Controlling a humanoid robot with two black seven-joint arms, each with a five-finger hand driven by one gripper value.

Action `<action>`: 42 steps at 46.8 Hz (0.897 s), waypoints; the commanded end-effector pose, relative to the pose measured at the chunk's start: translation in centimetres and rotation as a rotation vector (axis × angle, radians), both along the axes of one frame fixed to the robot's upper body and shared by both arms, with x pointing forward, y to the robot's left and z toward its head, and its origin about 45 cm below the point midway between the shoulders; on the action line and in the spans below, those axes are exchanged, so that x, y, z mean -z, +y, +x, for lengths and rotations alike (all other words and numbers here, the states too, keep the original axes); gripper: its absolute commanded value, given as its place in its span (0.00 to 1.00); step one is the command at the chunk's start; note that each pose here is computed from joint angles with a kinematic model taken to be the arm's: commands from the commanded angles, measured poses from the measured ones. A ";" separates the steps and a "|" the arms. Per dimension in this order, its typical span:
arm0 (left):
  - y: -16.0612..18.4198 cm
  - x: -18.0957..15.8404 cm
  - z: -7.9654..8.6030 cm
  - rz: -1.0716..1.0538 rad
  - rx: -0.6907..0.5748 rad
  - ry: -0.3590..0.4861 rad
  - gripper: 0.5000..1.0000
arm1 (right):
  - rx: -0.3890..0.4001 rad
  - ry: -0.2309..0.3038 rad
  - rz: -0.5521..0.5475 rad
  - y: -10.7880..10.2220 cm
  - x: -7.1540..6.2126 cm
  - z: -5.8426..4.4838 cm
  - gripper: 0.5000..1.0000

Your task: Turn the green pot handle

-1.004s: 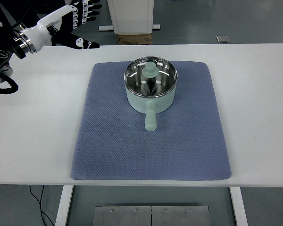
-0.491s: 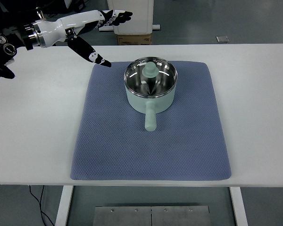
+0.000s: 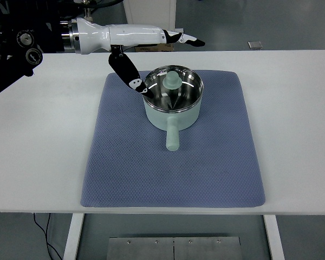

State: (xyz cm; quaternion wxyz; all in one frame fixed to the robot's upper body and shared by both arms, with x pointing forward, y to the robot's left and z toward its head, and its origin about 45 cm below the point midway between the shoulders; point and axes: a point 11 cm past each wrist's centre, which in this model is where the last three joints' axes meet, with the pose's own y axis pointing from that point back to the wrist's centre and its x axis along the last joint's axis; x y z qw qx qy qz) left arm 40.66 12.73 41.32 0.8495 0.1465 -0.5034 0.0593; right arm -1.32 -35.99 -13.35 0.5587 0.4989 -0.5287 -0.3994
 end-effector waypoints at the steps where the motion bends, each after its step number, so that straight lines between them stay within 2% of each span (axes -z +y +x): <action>1: -0.8 0.1 -1.0 0.022 0.041 -0.015 1.00 | 0.001 0.000 -0.001 0.0 0.0 0.0 1.00; 12: -1.6 2.2 -2.4 0.136 0.116 -0.034 1.00 | 0.000 0.001 -0.001 0.0 0.0 0.0 1.00; 24: -1.5 4.9 -2.6 0.272 0.140 -0.061 1.00 | 0.001 -0.001 0.002 0.1 0.0 0.0 1.00; 42: -4.5 7.6 -3.7 0.377 0.242 -0.117 1.00 | 0.001 0.000 -0.001 0.0 0.0 0.0 1.00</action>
